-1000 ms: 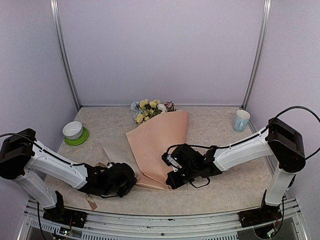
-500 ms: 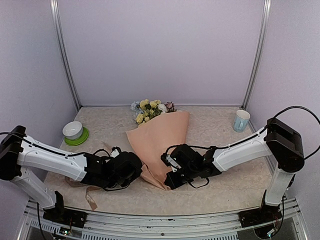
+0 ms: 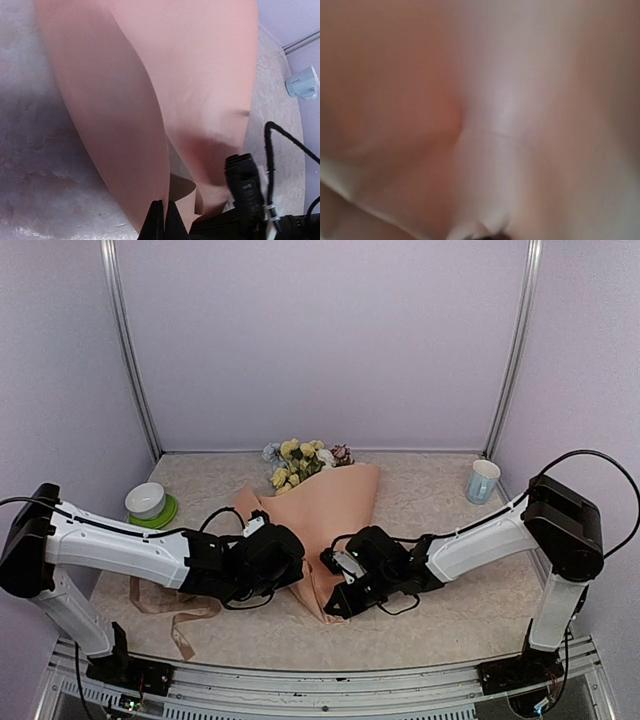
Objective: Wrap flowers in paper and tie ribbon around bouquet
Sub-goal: Pick up the two-thirds-folded wrapping paper from the center of the board.
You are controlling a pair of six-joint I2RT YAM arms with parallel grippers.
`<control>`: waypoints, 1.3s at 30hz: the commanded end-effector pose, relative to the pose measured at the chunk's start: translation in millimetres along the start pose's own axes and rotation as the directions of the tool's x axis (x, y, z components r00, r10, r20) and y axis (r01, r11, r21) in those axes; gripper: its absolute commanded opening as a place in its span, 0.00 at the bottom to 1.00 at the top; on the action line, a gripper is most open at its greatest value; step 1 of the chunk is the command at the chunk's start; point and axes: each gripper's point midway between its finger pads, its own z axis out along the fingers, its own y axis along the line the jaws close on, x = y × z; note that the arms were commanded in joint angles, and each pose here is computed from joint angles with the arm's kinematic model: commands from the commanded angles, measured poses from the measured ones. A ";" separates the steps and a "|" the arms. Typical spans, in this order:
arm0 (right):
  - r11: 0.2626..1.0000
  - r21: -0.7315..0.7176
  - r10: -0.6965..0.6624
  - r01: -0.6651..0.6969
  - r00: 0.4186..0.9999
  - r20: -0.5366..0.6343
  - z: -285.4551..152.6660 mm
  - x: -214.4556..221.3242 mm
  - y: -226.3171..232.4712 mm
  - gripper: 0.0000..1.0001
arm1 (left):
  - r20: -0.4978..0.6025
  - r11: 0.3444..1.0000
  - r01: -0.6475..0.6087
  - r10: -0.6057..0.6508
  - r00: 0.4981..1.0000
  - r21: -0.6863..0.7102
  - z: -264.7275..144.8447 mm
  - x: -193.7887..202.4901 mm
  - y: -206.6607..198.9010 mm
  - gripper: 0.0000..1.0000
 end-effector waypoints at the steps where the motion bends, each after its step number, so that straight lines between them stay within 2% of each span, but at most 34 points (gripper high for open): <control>1: 0.998 -0.028 -0.056 0.054 0.994 -0.098 0.0 5.9 4.9 0.01 | -0.054 0.999 0.009 -0.011 0.998 -0.041 0.5 12.7 38.2 0.00; 5: 0.999 0.004 -0.053 0.054 0.995 -0.089 3.4 -20.1 0.3 0.01 | -0.049 0.997 0.072 -0.074 0.996 -0.035 -2.6 9.9 54.9 0.00; 10: 0.997 -0.042 -0.076 0.072 0.991 -0.112 19.1 -37.8 10.0 0.03 | -0.079 0.994 0.105 -0.108 0.991 -0.040 1.5 15.6 67.1 0.00; 16: 0.998 -0.009 -0.070 0.069 0.981 -0.181 28.3 -35.6 5.0 0.04 | -0.118 0.982 0.188 -0.190 0.975 -0.032 0.7 24.3 82.1 0.02; 19: 0.994 0.105 0.039 -0.010 0.959 -0.280 36.9 -7.3 -20.8 0.04 | -0.122 0.972 0.236 -0.237 0.964 -0.015 -2.1 26.1 86.6 0.17; 20: 0.992 0.125 0.056 -0.018 0.952 -0.303 40.6 2.1 -26.6 0.03 | -0.127 0.965 0.261 -0.260 0.957 -0.007 -2.5 28.1 88.8 0.26; 22: 0.990 0.138 0.065 -0.019 0.940 -0.334 47.6 15.1 -30.6 0.03 | -0.152 0.942 0.337 -0.332 0.931 0.005 -1.6 36.6 98.1 0.44; 24: 0.987 0.161 0.057 0.000 0.935 -0.350 51.0 18.7 -30.8 0.03 | -0.186 0.914 0.406 -0.397 0.899 0.011 -1.1 47.6 109.7 0.53; 27: 0.981 0.193 0.046 0.022 0.939 -0.342 49.5 16.6 -29.8 0.03 | -0.199 0.900 0.437 -0.426 0.883 0.014 -2.1 53.3 118.1 0.58; 33: 0.979 0.202 0.072 -0.006 0.945 -0.320 49.9 18.7 -28.8 0.03 | -0.153 0.884 0.459 -0.444 0.883 0.087 -1.0 49.3 102.6 0.74; 34: 0.979 0.203 0.077 -0.013 0.946 -0.314 49.8 18.8 -28.0 0.03 | -0.167 0.880 0.466 -0.448 0.878 0.094 0.7 53.3 100.9 0.74; 37: 0.975 0.219 0.090 -0.023 0.950 -0.299 49.8 20.3 -26.2 0.03 | -0.185 0.848 0.519 -0.495 0.849 0.112 0.2 64.3 92.7 0.65; 39: 0.975 0.219 0.090 -0.025 0.953 -0.288 50.2 20.0 -23.6 0.03 | -0.161 0.849 0.514 -0.494 0.854 0.120 -1.3 67.8 87.8 0.64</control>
